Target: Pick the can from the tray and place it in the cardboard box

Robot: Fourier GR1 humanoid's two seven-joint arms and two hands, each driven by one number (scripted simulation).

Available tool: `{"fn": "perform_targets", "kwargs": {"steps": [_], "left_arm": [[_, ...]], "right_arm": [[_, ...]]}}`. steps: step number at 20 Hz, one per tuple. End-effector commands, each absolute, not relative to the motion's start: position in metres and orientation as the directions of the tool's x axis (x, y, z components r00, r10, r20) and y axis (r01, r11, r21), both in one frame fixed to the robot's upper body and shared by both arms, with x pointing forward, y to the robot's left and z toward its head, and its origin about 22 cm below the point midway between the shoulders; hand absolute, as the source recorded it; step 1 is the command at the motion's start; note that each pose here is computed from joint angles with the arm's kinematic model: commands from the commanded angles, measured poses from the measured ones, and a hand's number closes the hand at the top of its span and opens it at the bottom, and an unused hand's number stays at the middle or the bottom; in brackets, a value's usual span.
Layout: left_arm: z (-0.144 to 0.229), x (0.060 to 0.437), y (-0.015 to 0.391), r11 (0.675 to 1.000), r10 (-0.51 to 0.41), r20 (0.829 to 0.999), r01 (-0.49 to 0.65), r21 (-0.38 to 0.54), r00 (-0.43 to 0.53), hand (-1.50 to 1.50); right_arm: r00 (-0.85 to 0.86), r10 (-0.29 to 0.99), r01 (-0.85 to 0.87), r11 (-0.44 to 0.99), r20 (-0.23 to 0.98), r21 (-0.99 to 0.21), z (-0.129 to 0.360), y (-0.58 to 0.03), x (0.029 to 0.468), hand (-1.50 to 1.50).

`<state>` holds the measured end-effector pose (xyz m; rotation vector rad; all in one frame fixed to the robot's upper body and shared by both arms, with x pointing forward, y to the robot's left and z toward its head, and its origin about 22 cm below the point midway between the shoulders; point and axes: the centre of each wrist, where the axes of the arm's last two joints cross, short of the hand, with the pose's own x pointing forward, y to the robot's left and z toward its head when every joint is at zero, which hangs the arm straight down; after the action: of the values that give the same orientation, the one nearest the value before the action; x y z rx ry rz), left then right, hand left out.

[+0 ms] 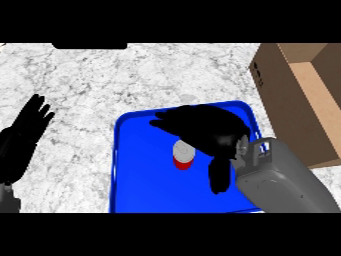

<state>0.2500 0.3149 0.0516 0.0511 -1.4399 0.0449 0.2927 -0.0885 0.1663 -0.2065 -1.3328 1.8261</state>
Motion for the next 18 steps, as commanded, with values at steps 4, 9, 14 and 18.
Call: {"fn": "perform_targets", "kwargs": {"steps": [4, 9, 14, 18], "left_arm": [[0.055, 0.257, 0.314, 0.997, 0.012, 0.990, -0.075, -0.002, 0.137, 0.00], [0.048, 0.239, 0.315, 0.999, 0.011, 0.992, -0.048, -0.005, 0.127, 0.00], [0.040, 0.249, 0.311, 0.997, 0.004, 0.988, -0.077, 0.008, 0.154, 0.00], [0.041, 0.232, 0.322, 0.998, 0.005, 0.993, -0.065, 0.003, 0.121, 0.00]], "right_arm": [[-0.631, 0.726, -0.514, -0.127, 0.274, -0.849, 0.161, -0.092, 0.288, -1.50], [-0.626, 0.732, -0.517, -0.133, 0.269, -0.845, 0.157, -0.070, 0.276, -1.50], [-0.614, 0.757, -0.521, -0.177, 0.223, -0.835, 0.158, -0.075, 0.290, -1.50], [-0.599, 0.774, -0.518, -0.179, 0.205, -0.836, 0.135, -0.053, 0.299, -1.50]]}}
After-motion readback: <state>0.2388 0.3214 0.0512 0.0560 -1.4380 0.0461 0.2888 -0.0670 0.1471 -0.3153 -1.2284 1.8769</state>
